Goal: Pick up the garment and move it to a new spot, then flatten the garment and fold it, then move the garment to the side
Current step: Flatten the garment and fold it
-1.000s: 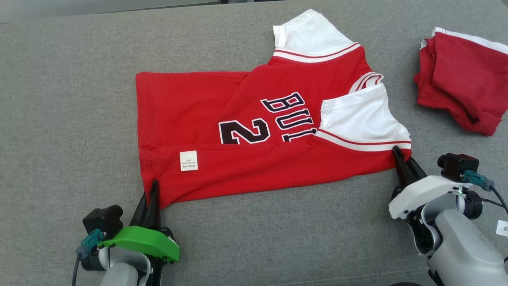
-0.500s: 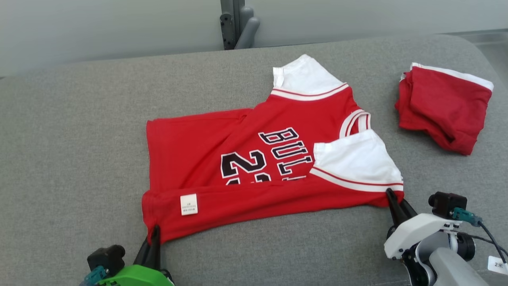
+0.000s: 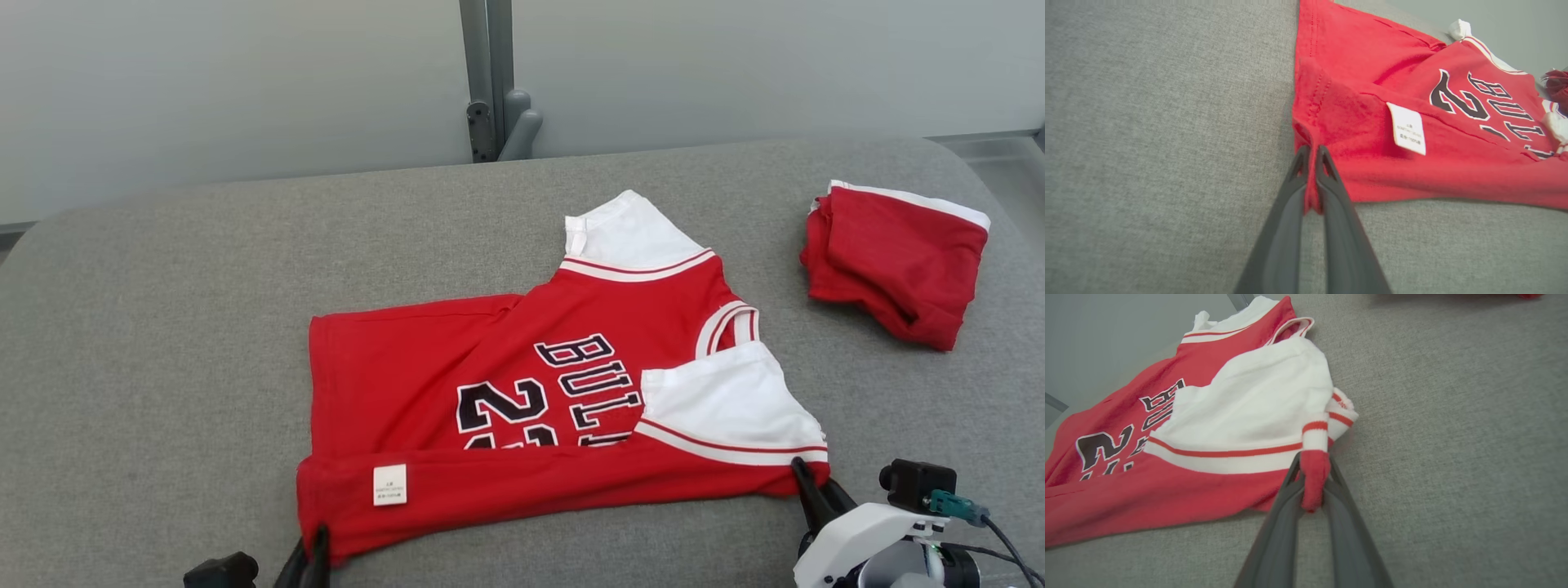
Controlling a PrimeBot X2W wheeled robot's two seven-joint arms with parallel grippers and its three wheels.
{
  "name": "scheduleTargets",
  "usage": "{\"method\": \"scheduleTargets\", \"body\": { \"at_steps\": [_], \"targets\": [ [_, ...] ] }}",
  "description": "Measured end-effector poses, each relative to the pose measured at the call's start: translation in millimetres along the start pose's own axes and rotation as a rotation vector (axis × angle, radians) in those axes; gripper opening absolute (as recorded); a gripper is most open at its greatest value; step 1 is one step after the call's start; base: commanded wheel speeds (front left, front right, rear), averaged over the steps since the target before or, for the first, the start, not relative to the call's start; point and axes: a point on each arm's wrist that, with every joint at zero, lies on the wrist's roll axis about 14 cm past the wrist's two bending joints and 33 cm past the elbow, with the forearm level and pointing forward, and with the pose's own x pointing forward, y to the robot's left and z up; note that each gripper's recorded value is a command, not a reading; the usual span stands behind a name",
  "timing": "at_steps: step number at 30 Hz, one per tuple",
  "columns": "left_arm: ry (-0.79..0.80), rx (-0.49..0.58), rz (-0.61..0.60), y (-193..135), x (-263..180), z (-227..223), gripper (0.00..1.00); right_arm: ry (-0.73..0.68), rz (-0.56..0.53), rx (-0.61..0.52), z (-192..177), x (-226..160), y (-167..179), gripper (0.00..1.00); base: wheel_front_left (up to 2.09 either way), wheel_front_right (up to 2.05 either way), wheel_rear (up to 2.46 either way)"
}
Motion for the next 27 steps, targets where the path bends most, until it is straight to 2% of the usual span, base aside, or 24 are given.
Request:
{"method": "scheduleTargets", "body": {
  "at_steps": [1, 4, 11, 18, 27],
  "targets": [
    [0.001, 0.007, -0.002, 0, 1, 0, 1.0, 0.001, -0.003, 0.0, 0, 1, -1, 1.0, 0.0, 0.0, 0.0],
    [-0.004, 0.008, 0.003, 1, 4, 2, 1.0, -0.023, -0.01, -0.012, 11, 8, -6, 1.0, 0.0, 0.0, 0.0],
    [-0.098, 0.034, -0.016, -7, 31, 39, 1.0, -0.129, 0.013, -0.067, 54, 34, -1, 1.0, 0.0, 0.0, 0.0],
    [-0.137, 0.083, -0.043, -16, 83, 73, 1.0, -0.2, 0.098, -0.145, 91, 76, 29, 1.0, 0.0, 0.0, 0.0],
    [-0.072, 0.157, -0.044, -13, 145, 83, 1.0, -0.19, 0.192, -0.259, 105, 127, 57, 1.0, 0.0, 0.0, 0.0]
  ]
}}
